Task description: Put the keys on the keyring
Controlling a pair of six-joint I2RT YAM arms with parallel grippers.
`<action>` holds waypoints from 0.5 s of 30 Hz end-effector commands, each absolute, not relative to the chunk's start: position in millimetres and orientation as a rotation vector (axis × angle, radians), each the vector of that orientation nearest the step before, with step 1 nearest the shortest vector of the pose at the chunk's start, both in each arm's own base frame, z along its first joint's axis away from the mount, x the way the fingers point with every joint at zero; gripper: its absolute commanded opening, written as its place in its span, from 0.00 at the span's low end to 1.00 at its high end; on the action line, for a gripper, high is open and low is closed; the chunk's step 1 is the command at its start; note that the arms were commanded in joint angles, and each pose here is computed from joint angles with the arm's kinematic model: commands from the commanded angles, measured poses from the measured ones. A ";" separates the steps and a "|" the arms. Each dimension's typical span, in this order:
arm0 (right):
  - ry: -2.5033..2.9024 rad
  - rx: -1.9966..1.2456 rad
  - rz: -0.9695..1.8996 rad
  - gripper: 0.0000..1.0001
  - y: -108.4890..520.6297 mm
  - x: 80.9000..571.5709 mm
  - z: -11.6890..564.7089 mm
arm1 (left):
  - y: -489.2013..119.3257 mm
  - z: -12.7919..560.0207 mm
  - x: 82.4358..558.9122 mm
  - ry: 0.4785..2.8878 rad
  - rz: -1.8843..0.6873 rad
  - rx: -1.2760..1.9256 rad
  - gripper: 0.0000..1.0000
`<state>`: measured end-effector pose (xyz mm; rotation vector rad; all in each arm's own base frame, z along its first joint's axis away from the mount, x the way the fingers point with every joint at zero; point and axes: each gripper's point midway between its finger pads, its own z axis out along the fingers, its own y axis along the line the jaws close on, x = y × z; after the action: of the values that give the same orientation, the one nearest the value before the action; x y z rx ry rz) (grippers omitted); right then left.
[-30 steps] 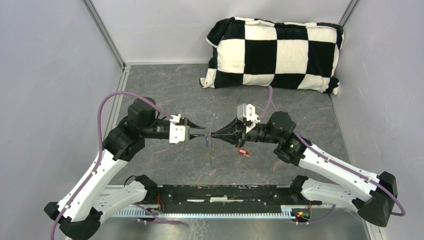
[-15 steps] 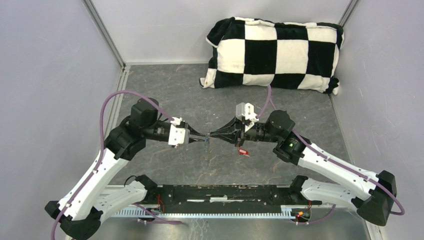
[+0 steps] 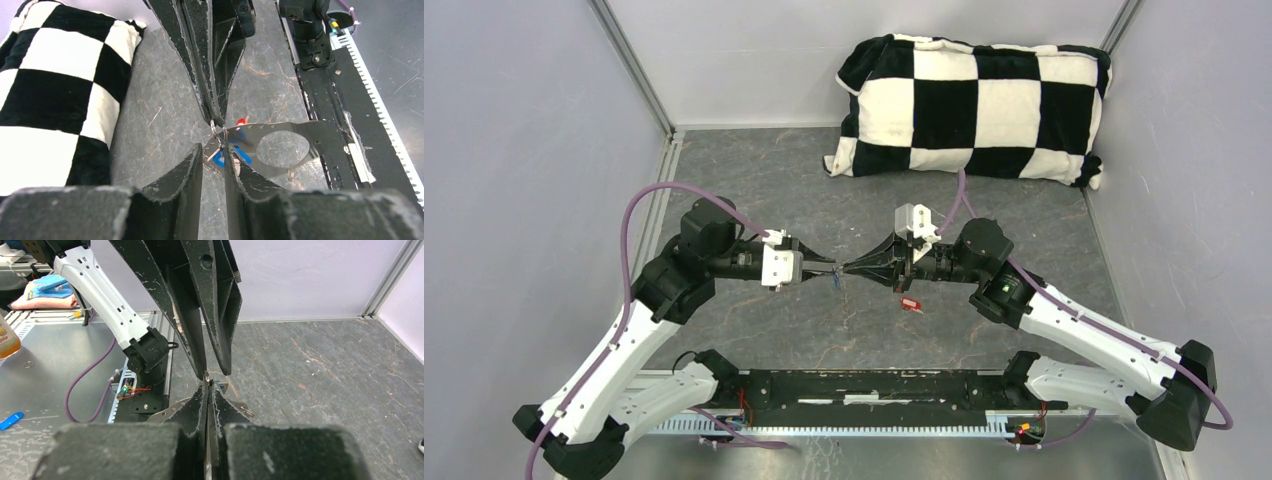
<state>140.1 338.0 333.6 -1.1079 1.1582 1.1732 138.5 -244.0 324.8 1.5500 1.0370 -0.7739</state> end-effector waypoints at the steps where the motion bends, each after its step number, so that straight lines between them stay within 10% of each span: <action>1: 1.045 -1.083 1.165 0.00 336.8 139.0 371.3 | -246.8 331.6 132.0 1.027 -0.830 1.521 0.26; 15: 1.044 -1.041 1.195 0.00 337.0 139.5 374.5 | -247.2 320.4 128.3 0.980 -0.825 1.576 0.03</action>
<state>140.5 338.7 335.2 -1.1001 1.1650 1.1825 134.9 -245.0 320.4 1.5505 1.0407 -0.8050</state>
